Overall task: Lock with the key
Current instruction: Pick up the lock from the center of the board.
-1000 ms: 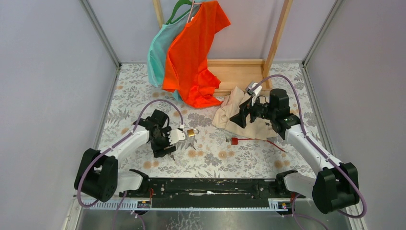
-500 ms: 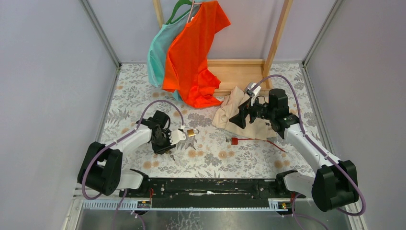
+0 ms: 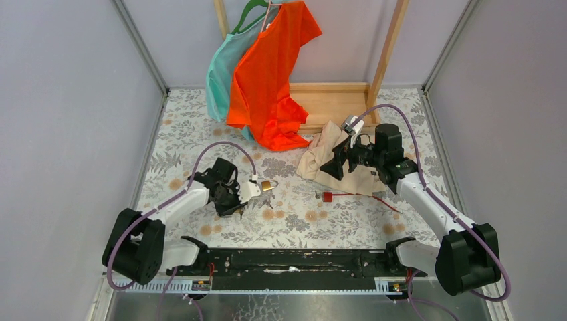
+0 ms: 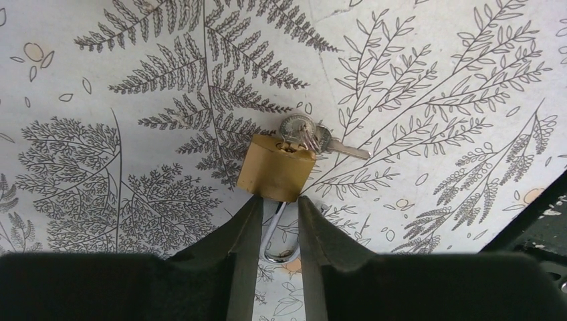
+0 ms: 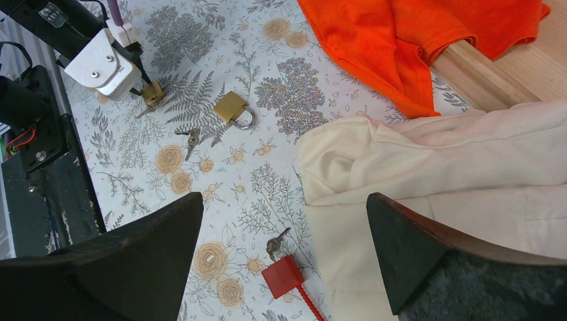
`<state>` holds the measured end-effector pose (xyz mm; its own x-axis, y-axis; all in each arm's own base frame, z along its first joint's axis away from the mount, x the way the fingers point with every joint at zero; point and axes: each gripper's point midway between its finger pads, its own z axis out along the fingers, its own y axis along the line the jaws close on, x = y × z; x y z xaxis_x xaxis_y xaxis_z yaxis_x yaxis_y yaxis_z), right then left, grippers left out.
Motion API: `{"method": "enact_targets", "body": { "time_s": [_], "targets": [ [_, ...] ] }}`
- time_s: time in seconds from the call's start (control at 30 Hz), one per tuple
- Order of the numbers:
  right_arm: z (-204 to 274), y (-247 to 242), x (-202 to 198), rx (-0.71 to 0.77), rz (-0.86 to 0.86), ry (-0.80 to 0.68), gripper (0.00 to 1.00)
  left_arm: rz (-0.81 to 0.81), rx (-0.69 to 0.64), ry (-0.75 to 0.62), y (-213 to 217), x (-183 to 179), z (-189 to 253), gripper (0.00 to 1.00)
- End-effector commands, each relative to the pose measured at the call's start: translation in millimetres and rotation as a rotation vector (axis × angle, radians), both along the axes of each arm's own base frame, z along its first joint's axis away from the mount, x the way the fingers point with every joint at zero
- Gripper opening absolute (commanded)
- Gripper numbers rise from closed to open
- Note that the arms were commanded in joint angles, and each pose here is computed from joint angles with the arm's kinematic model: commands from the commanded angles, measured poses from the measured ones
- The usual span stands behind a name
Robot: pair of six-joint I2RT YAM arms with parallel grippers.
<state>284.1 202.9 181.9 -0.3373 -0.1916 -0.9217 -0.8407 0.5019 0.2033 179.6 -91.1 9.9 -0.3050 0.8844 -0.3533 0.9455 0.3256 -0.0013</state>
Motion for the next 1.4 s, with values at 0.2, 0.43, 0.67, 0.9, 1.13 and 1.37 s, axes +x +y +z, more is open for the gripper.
{"method": "enact_targets", "body": {
  "time_s": [0.2,0.43,0.67,0.9,1.13,1.37],
  "targets": [
    [14,3,2,0.027,0.021,-0.050,0.99,-0.014,0.081,-0.027,17,-1,-13,0.44],
    [14,4,1,0.029,0.026,-0.050,0.99,-0.032,0.064,0.012,18,-6,-12,0.44],
    [15,3,1,0.029,0.025,-0.055,0.99,-0.070,0.081,0.082,26,-19,-19,0.36],
    [14,3,0,0.031,0.029,-0.048,0.99,-0.076,0.099,0.079,32,-19,-25,0.22],
    [13,4,0,0.034,0.032,-0.045,0.99,-0.059,0.035,0.006,20,-6,-13,0.03],
    [15,5,-1,0.041,0.036,-0.048,0.99,-0.052,-0.065,-0.054,2,5,9,0.00]
  ]
}}
